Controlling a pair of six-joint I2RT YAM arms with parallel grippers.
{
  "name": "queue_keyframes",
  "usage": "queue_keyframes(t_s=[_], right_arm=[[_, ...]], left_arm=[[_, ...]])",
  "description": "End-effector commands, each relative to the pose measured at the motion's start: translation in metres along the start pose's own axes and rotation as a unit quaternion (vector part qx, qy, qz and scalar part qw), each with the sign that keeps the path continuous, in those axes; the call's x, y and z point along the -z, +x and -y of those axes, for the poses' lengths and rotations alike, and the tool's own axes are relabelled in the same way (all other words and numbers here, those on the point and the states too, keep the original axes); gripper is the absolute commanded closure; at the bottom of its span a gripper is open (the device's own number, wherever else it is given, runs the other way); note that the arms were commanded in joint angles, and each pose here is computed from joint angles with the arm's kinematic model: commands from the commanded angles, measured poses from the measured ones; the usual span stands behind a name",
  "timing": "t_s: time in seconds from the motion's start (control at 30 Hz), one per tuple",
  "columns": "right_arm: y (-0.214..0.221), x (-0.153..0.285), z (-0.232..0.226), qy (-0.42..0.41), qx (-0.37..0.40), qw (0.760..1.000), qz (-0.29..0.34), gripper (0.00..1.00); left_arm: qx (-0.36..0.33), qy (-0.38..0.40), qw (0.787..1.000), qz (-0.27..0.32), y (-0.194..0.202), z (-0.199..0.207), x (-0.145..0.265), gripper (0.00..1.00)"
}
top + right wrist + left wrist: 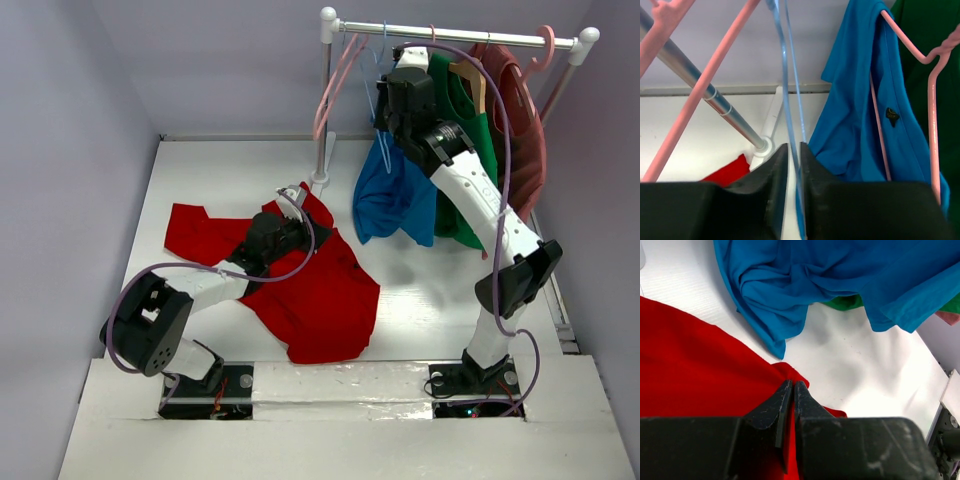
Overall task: Place the t-shirt on the hanger
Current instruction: Pick up the hanger from the clothesline.
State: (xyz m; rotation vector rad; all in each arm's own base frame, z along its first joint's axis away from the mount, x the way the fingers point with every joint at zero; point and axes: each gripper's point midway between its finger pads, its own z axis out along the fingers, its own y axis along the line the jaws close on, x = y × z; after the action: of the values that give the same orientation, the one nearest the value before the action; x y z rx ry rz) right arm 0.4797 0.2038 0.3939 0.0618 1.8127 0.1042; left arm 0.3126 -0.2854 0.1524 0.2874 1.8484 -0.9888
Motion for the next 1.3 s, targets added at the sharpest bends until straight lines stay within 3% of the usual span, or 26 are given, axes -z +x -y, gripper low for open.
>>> queue_keyframes(t_s=[0.0,0.13,0.17,0.5,0.67,1.1,1.27], right_arm=[[-0.022,0.005,-0.004,-0.011,-0.005,1.000,0.025,0.84],[-0.026,0.007,-0.003,-0.010,-0.003,0.999,0.032,0.93],[-0.028,0.007,-0.002,-0.009,-0.004,0.999,0.034,0.99],[-0.051,0.024,0.006,-0.011,-0.007,0.997,0.079,1.00],[-0.071,0.052,0.011,-0.033,-0.019,0.993,0.113,1.00],[-0.011,0.064,0.019,-0.053,-0.018,0.997,0.055,1.00],[0.015,0.095,0.024,-0.092,-0.039,0.994,0.037,1.00]], left_arm=[[-0.009,0.029,0.999,0.032,-0.020,0.015,0.005,1.00],[-0.009,0.029,0.999,0.032,-0.020,0.015,0.005,1.00],[-0.009,0.029,0.999,0.032,-0.020,0.016,0.005,1.00],[-0.010,0.028,0.999,0.034,-0.021,0.016,0.007,1.00],[-0.010,0.028,0.999,0.035,-0.022,0.016,0.007,1.00],[-0.009,0.020,0.999,0.037,-0.022,0.013,0.007,1.00],[-0.008,0.018,0.999,0.035,-0.022,0.012,0.005,1.00]])
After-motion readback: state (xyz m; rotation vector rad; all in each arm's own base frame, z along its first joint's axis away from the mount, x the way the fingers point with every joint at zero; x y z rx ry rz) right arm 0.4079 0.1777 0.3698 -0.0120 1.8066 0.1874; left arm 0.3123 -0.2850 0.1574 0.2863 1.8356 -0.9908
